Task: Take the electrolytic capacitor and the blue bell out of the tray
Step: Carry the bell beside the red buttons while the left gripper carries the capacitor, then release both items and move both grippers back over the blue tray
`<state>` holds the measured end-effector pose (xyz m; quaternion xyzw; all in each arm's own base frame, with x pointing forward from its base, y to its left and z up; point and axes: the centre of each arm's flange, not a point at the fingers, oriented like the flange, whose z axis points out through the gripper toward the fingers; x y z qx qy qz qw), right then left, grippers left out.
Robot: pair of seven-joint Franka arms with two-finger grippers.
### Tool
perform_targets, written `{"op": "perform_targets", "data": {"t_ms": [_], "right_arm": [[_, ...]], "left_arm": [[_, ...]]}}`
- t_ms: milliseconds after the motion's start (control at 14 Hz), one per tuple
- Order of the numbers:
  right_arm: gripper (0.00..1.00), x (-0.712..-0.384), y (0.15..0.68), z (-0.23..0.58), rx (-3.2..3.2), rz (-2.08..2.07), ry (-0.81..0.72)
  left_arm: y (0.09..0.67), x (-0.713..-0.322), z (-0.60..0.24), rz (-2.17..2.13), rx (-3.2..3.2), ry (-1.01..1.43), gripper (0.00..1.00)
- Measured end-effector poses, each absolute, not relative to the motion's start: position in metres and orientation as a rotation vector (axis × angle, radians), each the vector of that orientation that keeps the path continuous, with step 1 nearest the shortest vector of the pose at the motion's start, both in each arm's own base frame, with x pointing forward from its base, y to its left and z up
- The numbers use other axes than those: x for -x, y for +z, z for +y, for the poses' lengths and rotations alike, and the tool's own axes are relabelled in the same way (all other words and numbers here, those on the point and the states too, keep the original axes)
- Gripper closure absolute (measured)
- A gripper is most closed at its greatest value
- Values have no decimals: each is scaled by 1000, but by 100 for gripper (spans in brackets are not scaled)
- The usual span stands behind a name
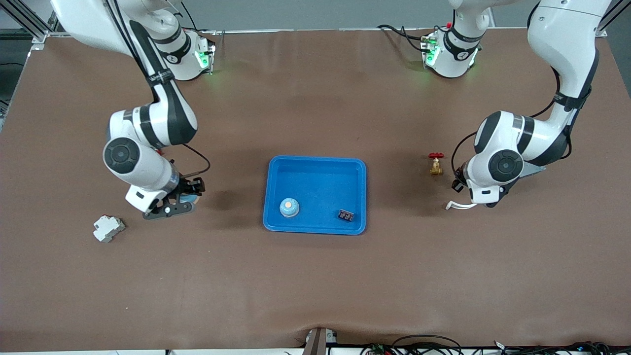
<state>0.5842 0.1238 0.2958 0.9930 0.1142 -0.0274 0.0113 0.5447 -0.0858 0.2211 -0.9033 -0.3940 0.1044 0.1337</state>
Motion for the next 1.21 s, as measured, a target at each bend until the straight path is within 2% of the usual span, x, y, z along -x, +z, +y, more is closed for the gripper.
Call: {"op": "perform_targets", "data": {"t_ms": [429,714,929,1214], "right_arm": [[33,-553,247,74,-3093,448,6],[33,-551,240,23,-3081,514,23],[33,-543,230,11,-3073,529,62],[33,-532,208,9,-3090,511,40]], "left_arm": [[174,-545,-60,-1117,2679,380,70],[180,-553,-67,-1114,2703,354,70],[184,-557,-70,-1111,2713,339,45],[208,-568,-83,-1105,2746,285,5]]}}
